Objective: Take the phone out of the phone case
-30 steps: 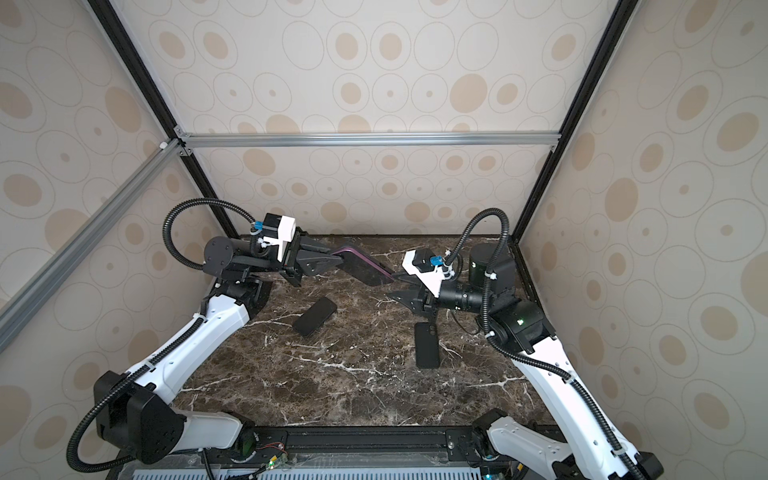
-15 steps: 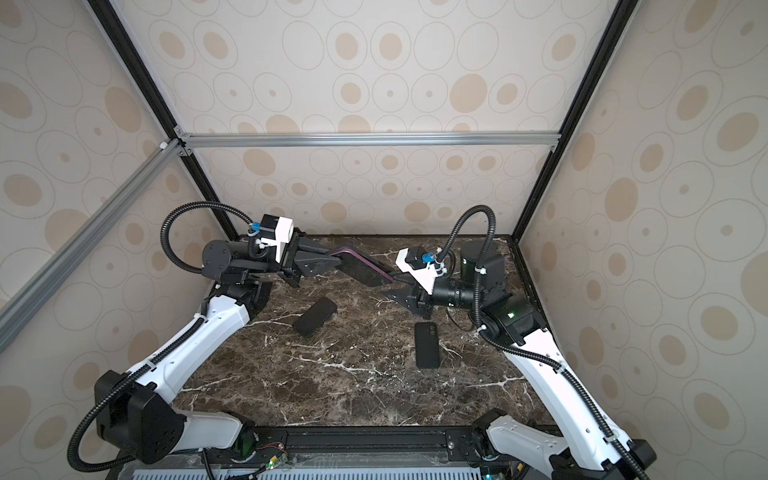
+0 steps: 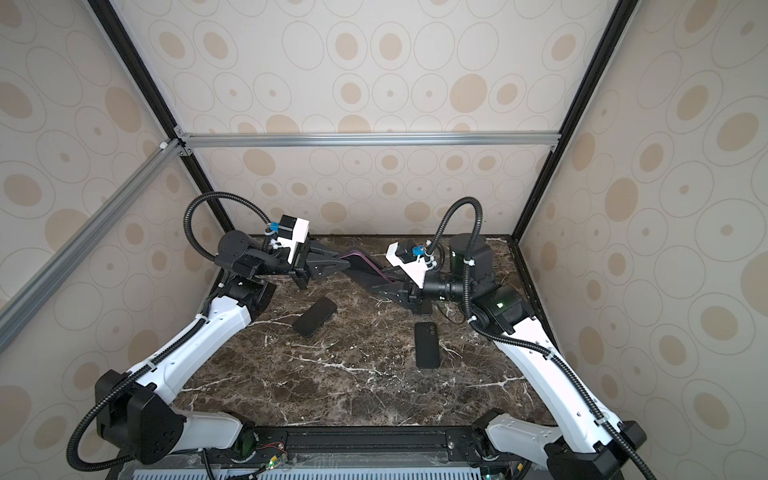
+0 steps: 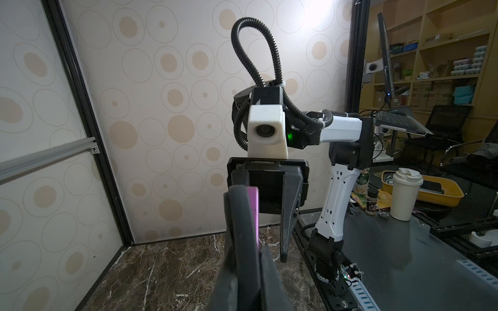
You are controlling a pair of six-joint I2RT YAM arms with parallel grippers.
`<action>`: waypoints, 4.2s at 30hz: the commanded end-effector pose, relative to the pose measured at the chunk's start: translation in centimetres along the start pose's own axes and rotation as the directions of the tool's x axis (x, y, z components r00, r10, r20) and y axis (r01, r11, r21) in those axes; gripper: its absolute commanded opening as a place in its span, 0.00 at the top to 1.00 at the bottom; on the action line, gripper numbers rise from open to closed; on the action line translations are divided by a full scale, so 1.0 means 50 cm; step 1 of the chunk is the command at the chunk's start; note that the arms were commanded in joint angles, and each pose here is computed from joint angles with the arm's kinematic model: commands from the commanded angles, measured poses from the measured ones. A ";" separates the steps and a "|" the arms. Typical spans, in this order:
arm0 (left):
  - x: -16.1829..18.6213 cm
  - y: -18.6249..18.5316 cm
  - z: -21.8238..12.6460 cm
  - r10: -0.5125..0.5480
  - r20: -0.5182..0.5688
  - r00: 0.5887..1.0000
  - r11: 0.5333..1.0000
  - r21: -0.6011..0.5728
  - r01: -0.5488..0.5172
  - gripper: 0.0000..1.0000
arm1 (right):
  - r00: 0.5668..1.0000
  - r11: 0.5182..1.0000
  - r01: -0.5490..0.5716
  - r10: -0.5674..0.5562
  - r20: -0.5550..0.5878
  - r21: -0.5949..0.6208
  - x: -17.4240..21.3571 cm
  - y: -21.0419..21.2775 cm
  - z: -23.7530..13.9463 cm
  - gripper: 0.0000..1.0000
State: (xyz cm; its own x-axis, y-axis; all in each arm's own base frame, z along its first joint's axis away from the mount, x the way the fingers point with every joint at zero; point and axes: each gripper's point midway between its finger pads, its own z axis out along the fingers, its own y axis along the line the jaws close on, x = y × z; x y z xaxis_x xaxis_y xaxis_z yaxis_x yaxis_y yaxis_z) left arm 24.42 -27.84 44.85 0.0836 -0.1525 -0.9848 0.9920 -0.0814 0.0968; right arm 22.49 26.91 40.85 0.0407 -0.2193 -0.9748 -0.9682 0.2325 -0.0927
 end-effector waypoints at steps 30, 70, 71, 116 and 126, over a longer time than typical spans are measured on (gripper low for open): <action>-0.028 -0.007 0.000 0.093 0.014 0.996 0.995 -0.024 -0.093 1.00 | 1.000 0.999 0.019 -0.020 -0.010 -0.031 -0.013 0.014 0.015 1.00; -0.037 -0.015 -0.008 0.105 0.020 0.994 0.994 -0.040 -0.105 0.84 | 0.998 0.988 0.064 -0.059 -0.038 0.138 -0.002 -0.002 -0.040 1.00; -0.037 -0.014 -0.008 0.105 0.020 0.994 0.994 -0.040 -0.104 0.84 | 0.997 0.988 0.064 -0.059 -0.042 0.142 0.001 -0.002 -0.043 1.00; 0.372 0.252 -0.163 -0.495 -0.230 0.838 0.481 -0.876 0.044 0.11 | 0.523 0.379 -0.693 0.850 0.067 0.613 0.416 -0.219 0.002 1.00; 0.488 0.262 -0.192 -0.637 -0.207 0.743 0.332 -0.943 0.022 0.08 | 0.382 0.284 -0.750 0.923 0.041 0.598 0.518 -0.309 0.060 1.00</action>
State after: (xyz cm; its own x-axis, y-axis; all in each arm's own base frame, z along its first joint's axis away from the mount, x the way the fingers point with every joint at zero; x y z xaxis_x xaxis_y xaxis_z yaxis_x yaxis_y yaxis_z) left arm 39.58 -24.25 19.09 -0.5577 0.2007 -0.8054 0.5029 0.8537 -0.1355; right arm 37.09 19.32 14.55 -0.8854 0.1451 -0.4416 -0.1249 0.8408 0.5268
